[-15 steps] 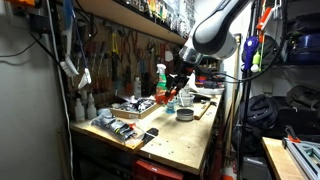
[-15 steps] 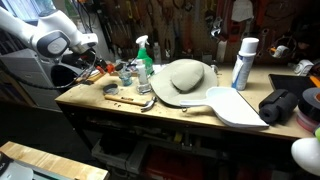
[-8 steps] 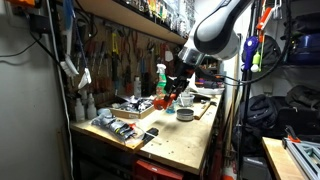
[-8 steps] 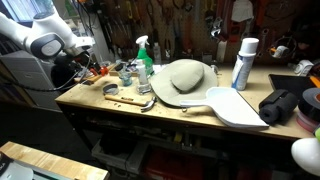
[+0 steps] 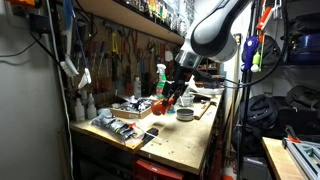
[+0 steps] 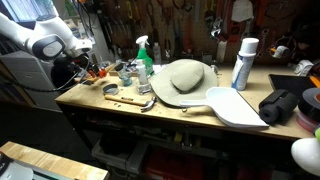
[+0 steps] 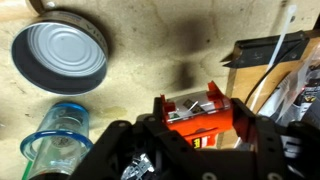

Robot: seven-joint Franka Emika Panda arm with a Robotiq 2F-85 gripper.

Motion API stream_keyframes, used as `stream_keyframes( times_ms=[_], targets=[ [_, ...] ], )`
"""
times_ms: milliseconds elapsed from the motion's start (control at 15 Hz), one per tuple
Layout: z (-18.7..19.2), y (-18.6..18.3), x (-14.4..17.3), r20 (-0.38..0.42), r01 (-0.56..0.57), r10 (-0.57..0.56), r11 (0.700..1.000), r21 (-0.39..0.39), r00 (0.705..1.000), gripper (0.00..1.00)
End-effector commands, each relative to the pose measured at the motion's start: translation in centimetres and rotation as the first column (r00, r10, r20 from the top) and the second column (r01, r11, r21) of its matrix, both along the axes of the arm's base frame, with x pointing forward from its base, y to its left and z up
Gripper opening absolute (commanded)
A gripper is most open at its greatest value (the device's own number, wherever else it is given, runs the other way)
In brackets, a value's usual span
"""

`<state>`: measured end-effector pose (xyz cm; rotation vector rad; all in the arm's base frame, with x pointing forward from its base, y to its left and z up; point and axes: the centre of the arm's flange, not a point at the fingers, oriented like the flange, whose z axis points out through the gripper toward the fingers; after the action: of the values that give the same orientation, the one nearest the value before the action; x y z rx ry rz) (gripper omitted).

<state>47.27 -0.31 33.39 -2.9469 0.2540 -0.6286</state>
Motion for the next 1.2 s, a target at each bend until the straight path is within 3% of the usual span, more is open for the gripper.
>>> stream_keyframes(
  times_ms=[0, 867, 933, 1133],
  targets=[
    [-0.1, 2.1, 1.3, -0.014, -0.006, 0.006, 1.000, 0.027, 1.000, 0.42],
    [-2.5, 1.5, 6.5, -0.043, 0.019, -0.018, 1.000, 0.024, 0.999, 0.45],
    [-2.7, 1.4, 6.7, -0.046, 0.020, -0.019, 1.000, 0.023, 0.999, 0.92],
    [-2.4, 0.5, 7.1, -0.048, 0.002, -0.002, 1.000, 0.004, 0.999, 1.00]
  ],
)
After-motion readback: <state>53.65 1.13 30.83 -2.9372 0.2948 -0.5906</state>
